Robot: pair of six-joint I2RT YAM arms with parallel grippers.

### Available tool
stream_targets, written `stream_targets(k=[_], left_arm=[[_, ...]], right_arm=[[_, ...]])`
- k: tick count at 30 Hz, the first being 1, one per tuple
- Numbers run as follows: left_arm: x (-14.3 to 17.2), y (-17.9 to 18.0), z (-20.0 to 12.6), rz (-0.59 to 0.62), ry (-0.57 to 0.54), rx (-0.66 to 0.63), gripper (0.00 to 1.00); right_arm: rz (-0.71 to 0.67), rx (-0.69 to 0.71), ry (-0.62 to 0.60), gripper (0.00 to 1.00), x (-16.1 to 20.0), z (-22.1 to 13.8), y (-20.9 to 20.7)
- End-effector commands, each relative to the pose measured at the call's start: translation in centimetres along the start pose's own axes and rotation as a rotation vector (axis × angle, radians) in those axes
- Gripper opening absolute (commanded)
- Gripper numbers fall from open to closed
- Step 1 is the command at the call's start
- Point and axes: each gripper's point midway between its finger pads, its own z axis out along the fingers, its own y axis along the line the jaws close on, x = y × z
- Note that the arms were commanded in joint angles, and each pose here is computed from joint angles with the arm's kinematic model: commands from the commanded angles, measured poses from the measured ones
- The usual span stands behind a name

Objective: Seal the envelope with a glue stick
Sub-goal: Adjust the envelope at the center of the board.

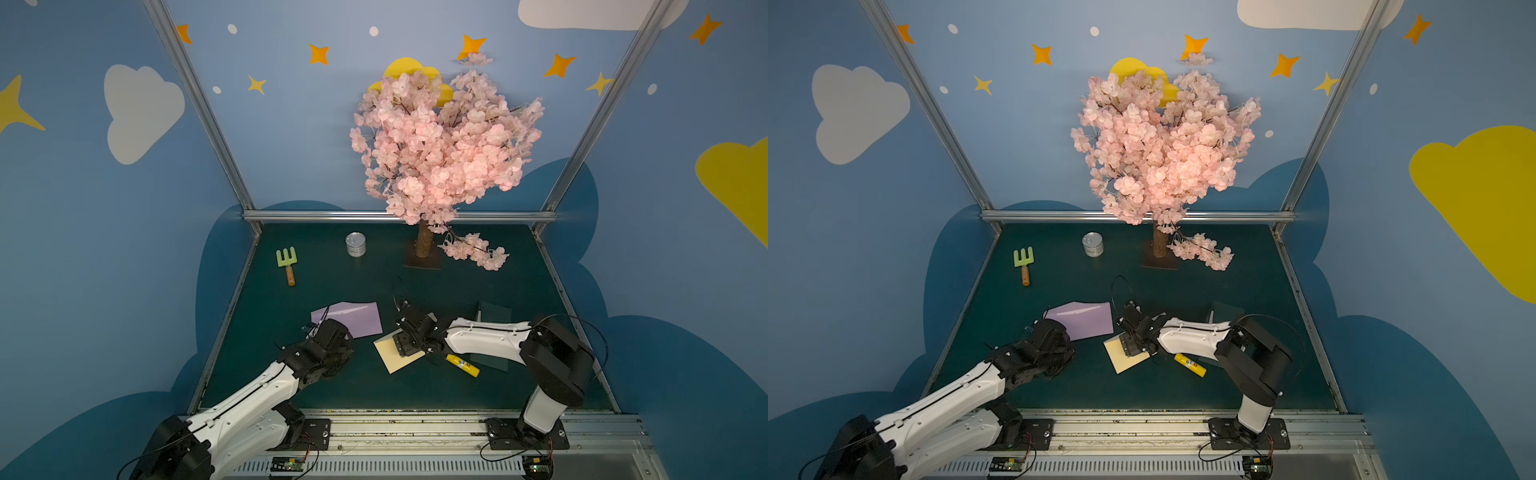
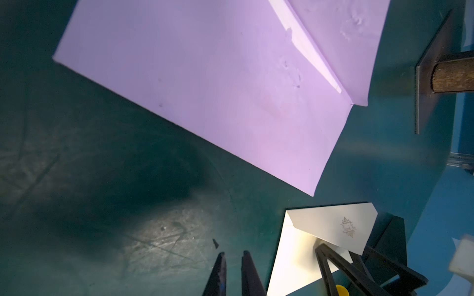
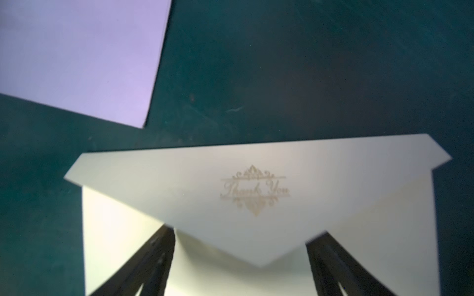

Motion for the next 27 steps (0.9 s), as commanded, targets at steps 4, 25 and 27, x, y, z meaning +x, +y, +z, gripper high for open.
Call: stream_targets(k=[4, 25, 27], left_arm=[[0.6, -1.8, -0.2, 0.093, 0.043, 0.039, 0.17], [0.2, -2.7, 0.9, 0.145, 0.046, 0.085, 0.19], [0.1, -2.6, 1.0, 0.135, 0.045, 0.092, 0.19]], right_arm=[[0.048, -0.034, -0.04, 0.84, -1.7, -7.3, -1.7], [0.743, 0.44, 0.139, 0.68, 7.7, -8.2, -15.8], [0.738, 0.447, 0.157, 0.66, 7.6, -7.5, -15.7]])
